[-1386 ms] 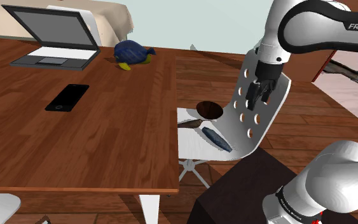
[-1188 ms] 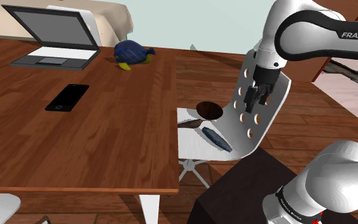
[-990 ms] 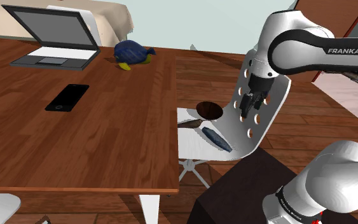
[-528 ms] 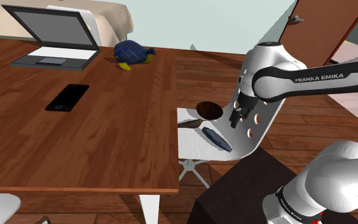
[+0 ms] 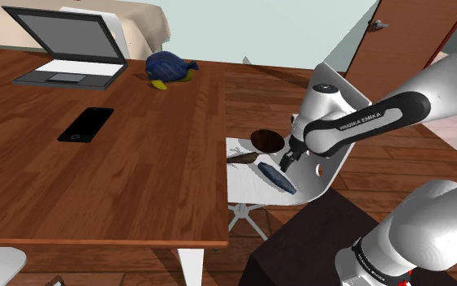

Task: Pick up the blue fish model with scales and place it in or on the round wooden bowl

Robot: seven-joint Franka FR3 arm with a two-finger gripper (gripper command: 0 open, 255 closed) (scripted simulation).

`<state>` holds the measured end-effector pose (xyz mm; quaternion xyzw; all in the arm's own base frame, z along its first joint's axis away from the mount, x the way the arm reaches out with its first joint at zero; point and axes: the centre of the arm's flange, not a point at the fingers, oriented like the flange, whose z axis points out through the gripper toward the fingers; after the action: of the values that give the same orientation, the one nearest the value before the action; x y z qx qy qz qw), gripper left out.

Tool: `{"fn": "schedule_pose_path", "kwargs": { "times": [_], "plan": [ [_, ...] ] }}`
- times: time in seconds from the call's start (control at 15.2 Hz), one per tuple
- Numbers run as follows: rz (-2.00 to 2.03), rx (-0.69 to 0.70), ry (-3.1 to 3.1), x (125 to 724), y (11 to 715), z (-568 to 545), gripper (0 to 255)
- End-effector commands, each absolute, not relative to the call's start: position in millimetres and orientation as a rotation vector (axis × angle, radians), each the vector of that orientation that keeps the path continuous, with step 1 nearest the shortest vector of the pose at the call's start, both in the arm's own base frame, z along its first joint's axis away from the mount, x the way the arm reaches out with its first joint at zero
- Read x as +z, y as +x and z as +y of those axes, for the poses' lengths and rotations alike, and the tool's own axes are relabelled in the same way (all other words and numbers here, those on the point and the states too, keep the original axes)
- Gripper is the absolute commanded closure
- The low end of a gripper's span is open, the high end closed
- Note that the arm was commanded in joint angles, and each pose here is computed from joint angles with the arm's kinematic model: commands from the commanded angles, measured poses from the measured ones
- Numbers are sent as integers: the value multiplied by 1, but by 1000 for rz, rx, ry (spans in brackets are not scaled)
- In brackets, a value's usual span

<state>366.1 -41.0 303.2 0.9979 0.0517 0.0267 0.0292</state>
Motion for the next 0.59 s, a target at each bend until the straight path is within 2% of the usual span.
{"fn": "schedule_pose_path", "kwargs": {
  "times": [0.0, 0.53],
  "plan": [
    [182, 125, 3069, 277, 375, -45, 0],
    [241, 225, 3040, 199, 406, -55, 0]
  ]
}}
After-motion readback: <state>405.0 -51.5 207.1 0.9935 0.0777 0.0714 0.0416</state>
